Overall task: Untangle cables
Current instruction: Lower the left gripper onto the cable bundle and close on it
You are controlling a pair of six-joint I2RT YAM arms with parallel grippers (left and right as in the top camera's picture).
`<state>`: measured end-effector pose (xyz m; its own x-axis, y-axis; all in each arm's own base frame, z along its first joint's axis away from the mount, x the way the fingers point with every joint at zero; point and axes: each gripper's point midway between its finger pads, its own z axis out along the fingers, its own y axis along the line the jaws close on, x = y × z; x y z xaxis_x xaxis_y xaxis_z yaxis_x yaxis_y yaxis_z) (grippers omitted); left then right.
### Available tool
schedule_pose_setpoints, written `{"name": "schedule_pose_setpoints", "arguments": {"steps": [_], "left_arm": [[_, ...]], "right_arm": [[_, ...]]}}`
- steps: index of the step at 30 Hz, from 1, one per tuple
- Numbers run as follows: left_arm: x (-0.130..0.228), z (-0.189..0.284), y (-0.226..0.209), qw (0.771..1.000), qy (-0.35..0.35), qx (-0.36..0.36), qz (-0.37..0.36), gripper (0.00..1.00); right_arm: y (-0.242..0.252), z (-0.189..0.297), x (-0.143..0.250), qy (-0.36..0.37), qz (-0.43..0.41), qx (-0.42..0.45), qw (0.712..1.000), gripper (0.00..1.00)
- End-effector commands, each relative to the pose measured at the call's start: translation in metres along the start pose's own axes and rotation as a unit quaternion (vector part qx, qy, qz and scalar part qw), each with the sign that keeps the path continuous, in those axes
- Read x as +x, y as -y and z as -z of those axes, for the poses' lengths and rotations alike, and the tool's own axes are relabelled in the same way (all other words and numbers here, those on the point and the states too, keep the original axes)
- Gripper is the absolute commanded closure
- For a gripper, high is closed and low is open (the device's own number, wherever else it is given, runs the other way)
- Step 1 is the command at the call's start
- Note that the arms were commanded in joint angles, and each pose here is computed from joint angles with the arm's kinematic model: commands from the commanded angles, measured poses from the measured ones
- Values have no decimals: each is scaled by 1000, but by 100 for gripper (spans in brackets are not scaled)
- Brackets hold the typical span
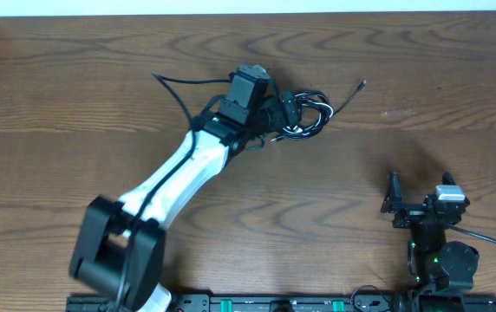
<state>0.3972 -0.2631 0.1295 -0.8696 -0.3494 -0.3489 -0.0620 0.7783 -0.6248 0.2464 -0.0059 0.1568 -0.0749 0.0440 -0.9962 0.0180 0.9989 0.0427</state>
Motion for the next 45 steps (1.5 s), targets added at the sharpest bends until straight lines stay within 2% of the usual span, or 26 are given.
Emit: {"name": "schedule_pose_setpoints", "arguments": {"steps": [1,7,13,17,22,24,29,34,39,45], "left_arm": [[-7,-25,-9,1000,9,-12,22,4],[-19,-51,-48,995,57,-83,19,9],[-22,-74,-50,995,73,-72,14,13],[-6,-91,-58,995,55,-82,5,26],[16,-106,-63,994,28,-94,-56,36],[24,-107,-63,991,15,-100,-83,51],[35,-104,-76,989,-7,-127,-81,90],[46,-91,-87,984,-35,-156,-76,93],[49,-55,-83,980,-51,-182,-65,92],[54,4,-99,962,-37,-266,40,92]], "right_arm": [[-1,0,0,1,6,-1,1000,1],[-1,0,0,1,6,-1,1000,1],[-1,0,0,1,6,-1,1000,1],[-1,0,0,1,6,-1,1000,1],[-1,0,0,1,6,-1,1000,1],[-1,0,0,1,6,-1,1000,1],[-1,0,0,1,6,-1,1000,1],[-1,0,0,1,6,-1,1000,1],[-1,0,0,1,6,-1,1000,1],[-1,0,0,1,6,-1,1000,1]]}}
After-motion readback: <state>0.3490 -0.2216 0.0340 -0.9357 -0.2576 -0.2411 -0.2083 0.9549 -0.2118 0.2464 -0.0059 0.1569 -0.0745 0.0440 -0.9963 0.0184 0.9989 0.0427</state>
